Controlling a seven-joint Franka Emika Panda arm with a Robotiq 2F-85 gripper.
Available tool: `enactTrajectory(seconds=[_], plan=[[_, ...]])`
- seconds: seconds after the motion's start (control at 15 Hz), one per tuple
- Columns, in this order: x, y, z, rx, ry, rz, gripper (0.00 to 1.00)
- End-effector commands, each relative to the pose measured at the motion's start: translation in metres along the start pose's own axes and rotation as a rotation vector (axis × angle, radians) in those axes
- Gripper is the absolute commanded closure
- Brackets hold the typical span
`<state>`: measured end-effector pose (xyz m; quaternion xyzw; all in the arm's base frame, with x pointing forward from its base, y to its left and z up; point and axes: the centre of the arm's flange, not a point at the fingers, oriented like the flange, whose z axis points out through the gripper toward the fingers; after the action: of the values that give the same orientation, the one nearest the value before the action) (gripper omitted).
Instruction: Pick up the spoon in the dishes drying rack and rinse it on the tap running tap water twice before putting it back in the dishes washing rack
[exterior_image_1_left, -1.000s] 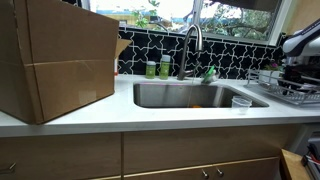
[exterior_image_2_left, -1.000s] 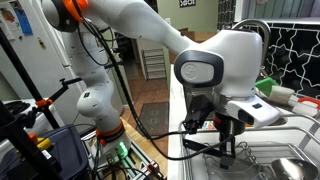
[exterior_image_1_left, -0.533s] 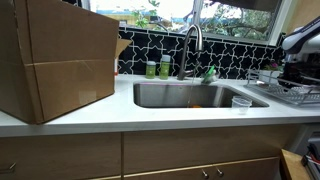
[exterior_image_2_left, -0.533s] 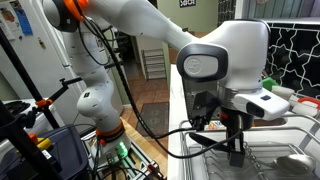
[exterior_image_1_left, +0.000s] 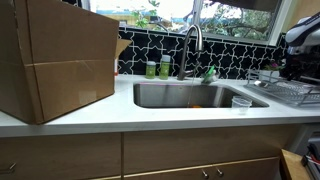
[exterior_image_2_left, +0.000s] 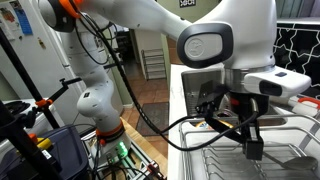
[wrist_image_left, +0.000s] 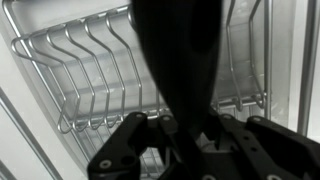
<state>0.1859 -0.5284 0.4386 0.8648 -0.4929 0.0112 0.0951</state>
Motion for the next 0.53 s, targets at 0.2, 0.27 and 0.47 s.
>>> enactTrajectory(seconds=[0.2, 0.27, 0.47], plan=[[-0.008, 0.023, -0.039, -0.027, 0.067, 0.049, 0.98], [-0.009, 0.025, -0.044, -0.028, 0.072, 0.055, 0.98], [-0.013, 0.032, -0.056, -0.032, 0.091, 0.076, 0.98]])
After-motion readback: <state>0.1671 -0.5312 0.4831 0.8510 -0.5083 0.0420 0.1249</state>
